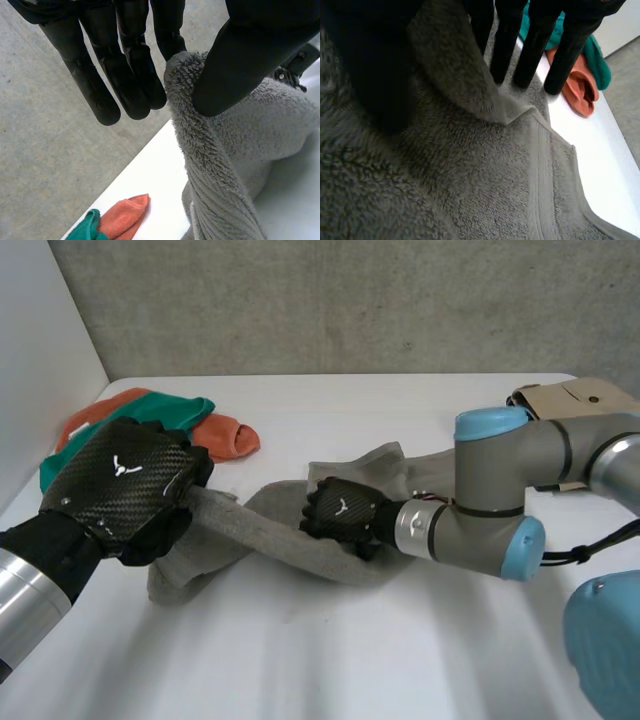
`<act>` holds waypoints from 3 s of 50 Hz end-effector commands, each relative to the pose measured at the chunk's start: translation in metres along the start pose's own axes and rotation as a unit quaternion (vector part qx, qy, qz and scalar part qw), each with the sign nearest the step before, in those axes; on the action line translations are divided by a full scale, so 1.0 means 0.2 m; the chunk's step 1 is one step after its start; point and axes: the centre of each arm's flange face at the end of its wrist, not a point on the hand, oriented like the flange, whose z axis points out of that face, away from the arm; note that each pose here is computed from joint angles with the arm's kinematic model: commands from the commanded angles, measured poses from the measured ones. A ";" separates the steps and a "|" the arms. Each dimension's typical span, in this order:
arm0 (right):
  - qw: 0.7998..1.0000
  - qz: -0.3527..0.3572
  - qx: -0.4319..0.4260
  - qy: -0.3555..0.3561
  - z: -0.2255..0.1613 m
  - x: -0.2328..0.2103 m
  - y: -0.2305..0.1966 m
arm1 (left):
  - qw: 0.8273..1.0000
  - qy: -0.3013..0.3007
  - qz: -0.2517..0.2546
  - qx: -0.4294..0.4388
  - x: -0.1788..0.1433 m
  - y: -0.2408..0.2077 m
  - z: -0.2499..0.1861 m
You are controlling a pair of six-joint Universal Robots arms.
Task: Fold the laundry.
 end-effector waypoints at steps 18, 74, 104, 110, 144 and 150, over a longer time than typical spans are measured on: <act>0.769 -0.004 0.212 0.603 -0.77 1.08 -0.64 | 0.939 -0.243 0.074 0.233 -0.71 -0.46 0.59; 0.817 0.425 -0.145 0.362 -0.74 0.27 0.34 | 0.997 -0.038 -0.036 -0.049 -0.14 0.38 0.40; 0.842 0.339 -0.128 0.399 -0.64 0.39 0.41 | 0.994 -0.089 -0.062 -0.028 -0.31 0.18 0.36; 0.882 0.200 -0.192 0.380 -0.95 0.45 0.12 | 0.992 -0.077 -0.070 -0.071 -0.35 0.08 0.20; 0.855 0.047 -0.189 0.481 -0.83 0.81 -0.07 | 0.975 -0.102 0.196 -0.011 -0.54 -0.03 0.77; 0.763 0.005 0.069 0.643 -0.97 1.14 -0.40 | 0.935 -0.219 0.183 0.209 -0.74 -0.43 0.84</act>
